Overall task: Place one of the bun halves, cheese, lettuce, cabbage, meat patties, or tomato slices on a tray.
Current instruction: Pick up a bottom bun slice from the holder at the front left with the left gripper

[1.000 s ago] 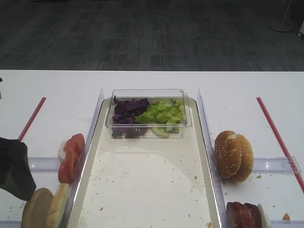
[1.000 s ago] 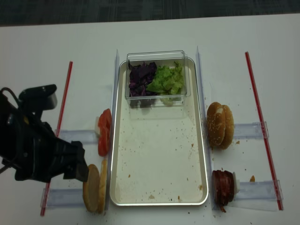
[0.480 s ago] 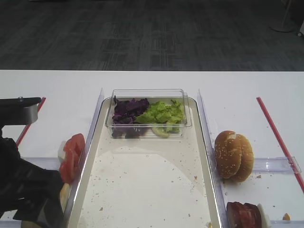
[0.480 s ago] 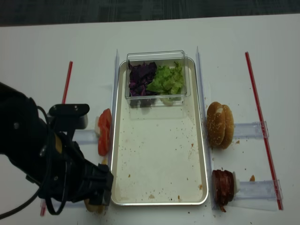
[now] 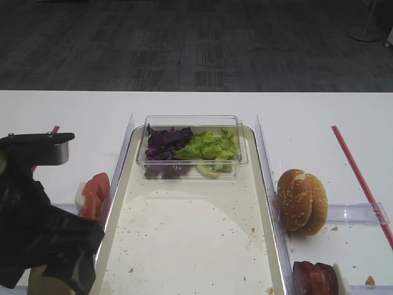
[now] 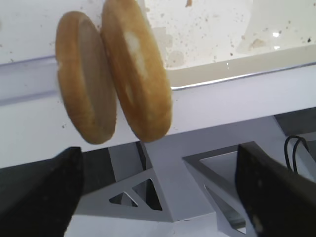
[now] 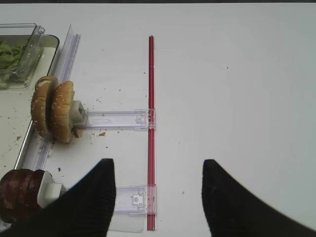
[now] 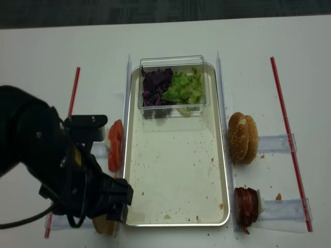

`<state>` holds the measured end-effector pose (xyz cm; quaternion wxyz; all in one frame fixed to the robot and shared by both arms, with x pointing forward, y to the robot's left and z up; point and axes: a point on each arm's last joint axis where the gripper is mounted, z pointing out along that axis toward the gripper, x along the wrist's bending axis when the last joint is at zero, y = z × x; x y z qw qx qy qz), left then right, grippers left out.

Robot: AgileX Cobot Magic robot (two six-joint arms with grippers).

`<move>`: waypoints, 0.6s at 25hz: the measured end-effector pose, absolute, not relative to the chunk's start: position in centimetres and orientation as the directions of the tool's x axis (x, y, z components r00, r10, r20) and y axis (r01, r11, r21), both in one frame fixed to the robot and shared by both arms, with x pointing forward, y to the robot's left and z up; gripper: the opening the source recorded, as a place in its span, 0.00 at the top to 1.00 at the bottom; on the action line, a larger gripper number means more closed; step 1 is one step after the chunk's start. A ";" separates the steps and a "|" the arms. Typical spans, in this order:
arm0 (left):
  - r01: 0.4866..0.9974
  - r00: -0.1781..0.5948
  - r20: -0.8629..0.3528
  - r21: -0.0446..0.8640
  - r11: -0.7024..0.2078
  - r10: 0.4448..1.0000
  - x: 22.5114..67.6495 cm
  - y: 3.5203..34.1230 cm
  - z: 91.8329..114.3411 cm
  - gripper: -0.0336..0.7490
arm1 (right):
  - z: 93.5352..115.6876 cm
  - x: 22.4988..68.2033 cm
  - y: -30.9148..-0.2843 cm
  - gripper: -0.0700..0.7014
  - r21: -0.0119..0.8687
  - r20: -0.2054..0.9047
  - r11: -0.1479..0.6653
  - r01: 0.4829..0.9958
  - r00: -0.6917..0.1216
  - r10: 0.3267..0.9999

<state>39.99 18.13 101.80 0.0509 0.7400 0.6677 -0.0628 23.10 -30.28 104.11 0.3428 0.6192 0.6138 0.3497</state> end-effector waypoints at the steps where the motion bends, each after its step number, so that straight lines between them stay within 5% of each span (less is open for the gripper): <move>1: 0.994 0.101 -0.156 -0.019 -0.105 0.983 40.4 17.9 101.6 0.23 | 104.1 23.1 -30.3 0.36 0.854 0.012 -0.011 0.520 0.002 1.000; 15: 0.990 0.122 -0.135 -0.054 -0.130 0.983 43.5 15.9 100.1 0.30 | 104.1 23.1 -30.3 0.36 0.854 0.012 -0.011 0.520 0.002 1.000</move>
